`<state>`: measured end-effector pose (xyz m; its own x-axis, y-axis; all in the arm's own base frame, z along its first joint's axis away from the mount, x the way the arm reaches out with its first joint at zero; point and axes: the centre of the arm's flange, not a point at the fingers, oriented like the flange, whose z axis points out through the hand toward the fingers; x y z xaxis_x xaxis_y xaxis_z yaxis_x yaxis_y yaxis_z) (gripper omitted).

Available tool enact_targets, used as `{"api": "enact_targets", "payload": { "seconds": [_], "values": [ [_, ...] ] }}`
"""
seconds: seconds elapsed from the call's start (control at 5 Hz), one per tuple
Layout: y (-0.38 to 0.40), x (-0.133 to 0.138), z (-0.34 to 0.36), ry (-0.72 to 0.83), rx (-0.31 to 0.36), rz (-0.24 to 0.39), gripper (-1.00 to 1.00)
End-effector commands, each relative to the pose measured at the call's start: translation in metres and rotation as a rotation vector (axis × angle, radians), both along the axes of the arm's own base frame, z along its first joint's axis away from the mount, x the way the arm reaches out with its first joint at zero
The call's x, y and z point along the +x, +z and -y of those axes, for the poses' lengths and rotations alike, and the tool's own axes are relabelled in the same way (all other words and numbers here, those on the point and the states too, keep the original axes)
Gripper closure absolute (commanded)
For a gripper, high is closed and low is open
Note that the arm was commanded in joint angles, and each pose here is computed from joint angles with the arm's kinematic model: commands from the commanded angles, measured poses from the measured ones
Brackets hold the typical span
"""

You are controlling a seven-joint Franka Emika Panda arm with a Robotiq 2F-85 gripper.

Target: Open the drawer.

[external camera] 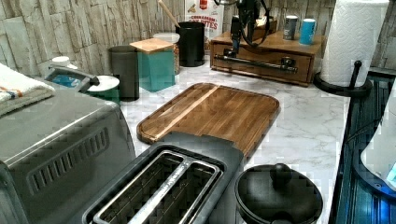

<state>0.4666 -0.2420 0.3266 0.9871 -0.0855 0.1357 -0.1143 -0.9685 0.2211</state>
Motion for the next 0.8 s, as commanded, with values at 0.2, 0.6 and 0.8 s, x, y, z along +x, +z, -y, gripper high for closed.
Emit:
{"api": "enact_targets", "payload": {
  "seconds": [0.2, 0.6, 0.8],
  "values": [
    [-0.059, -0.018, 0.03, 0.042, 0.005, -0.013, -1.0],
    [-0.074, -0.016, 0.022, 0.008, 0.058, -0.023, -1.0],
    [-0.092, -0.01, 0.029, 0.019, 0.1, -0.043, -1.0]
  ]
}}
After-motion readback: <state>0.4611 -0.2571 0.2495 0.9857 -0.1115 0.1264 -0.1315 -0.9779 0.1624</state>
